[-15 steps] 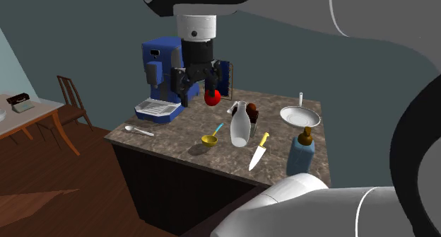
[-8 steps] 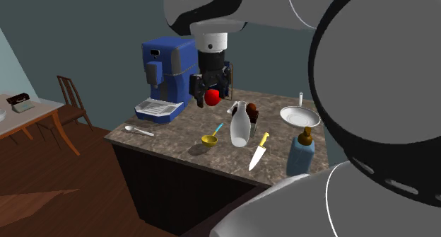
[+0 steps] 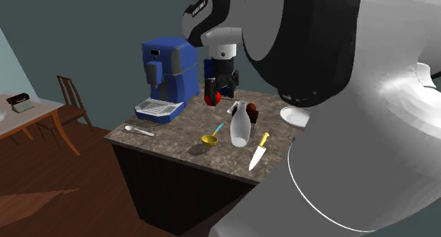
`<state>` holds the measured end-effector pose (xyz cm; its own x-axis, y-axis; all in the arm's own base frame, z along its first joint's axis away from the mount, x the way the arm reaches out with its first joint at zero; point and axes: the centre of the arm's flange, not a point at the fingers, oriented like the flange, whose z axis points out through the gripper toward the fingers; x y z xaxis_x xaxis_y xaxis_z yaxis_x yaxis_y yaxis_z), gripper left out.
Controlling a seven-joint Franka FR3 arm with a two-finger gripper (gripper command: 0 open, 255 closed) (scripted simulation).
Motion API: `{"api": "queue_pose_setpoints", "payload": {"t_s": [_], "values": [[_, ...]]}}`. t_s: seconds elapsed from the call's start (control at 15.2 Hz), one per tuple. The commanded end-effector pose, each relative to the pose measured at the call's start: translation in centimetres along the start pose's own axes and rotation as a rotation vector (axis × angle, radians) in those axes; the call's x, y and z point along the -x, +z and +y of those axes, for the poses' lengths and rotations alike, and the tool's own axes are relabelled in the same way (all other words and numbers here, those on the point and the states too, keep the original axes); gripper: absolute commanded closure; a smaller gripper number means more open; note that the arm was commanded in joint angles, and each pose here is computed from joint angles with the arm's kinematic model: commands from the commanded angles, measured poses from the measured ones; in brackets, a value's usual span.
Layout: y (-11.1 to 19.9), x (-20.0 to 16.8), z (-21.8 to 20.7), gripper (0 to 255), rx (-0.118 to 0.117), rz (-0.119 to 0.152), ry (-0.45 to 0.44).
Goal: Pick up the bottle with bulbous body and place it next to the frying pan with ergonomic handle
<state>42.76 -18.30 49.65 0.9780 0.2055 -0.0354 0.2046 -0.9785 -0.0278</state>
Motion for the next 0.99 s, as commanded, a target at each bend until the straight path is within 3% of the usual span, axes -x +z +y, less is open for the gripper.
{"api": "queue_pose_setpoints", "payload": {"t_s": [0.0,0.92], "values": [[1.3,-0.9,2.1,0,0.005,-0.004,-0.008],[8.8,-8.1,17.3,0,0.028,-0.029,-0.051]]}}
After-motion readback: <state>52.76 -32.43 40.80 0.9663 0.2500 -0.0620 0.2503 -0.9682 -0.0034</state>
